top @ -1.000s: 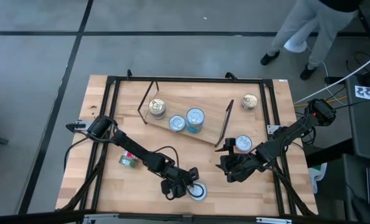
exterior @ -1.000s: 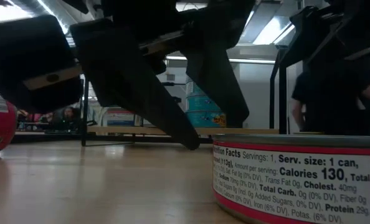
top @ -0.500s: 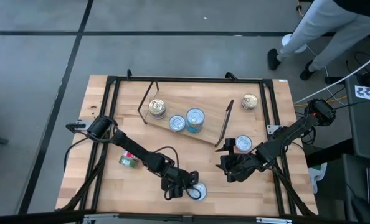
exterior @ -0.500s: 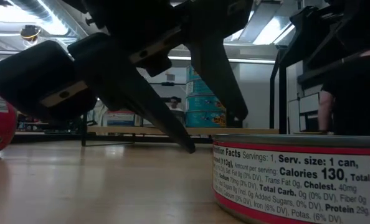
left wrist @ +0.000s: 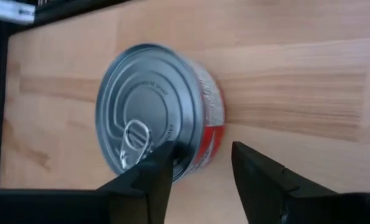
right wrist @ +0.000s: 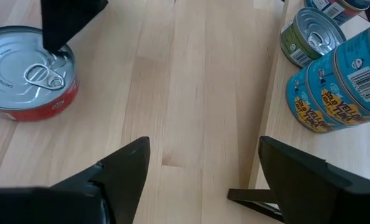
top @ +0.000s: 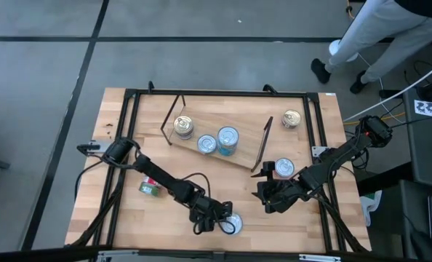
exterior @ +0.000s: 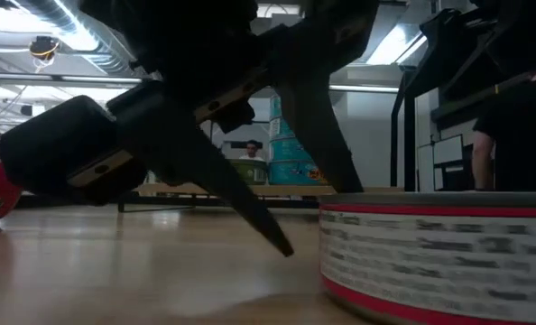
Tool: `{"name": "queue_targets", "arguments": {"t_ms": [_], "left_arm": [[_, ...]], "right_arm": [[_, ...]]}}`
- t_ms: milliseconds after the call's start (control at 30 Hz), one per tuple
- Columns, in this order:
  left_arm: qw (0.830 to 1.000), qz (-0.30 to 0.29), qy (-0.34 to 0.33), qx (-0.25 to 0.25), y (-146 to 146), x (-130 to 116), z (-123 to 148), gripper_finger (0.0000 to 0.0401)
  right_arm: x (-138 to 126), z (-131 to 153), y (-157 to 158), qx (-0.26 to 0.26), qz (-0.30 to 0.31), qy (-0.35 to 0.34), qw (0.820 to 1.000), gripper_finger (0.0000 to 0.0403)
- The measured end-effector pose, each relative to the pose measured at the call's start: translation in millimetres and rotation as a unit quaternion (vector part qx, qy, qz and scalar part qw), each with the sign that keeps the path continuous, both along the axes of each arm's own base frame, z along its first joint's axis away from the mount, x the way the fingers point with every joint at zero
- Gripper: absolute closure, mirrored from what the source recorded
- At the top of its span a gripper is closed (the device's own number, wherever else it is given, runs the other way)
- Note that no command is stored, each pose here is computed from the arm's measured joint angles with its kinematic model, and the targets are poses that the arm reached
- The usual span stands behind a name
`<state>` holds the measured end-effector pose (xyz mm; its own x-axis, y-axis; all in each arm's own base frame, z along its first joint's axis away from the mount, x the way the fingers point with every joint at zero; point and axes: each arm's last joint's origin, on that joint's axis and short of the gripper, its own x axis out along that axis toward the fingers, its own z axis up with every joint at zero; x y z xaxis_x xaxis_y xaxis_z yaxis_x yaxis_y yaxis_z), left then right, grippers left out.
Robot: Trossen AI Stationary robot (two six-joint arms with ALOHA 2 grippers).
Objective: Stack canned seafood by type on shelf
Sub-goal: Put the red tuna can on the shelf
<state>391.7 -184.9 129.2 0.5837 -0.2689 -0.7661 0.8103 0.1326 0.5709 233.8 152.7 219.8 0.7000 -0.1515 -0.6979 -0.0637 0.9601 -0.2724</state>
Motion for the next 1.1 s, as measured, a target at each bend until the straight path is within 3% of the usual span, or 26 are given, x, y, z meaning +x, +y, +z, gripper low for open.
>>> {"name": "queue_targets", "arguments": {"t_ms": [233,567,1100], "left_arm": [[0.997,0.073,0.005,-0.035,10.9,6.2,1.5,0.0315],[0.989,0.141,-0.012,-0.03,29.4,14.9,2.6,0.0395],[0.967,0.24,-0.004,-0.084,48.9,22.4,3.1,0.04]], "right_arm": [[0.0,0.0,0.0,0.0,0.0,0.0,1.0,0.0103],[0.0,0.0,0.0,0.0,0.0,0.0,1.0,0.0103],[0.0,0.0,0.0,0.0,0.0,0.0,1.0,0.0103]]}}
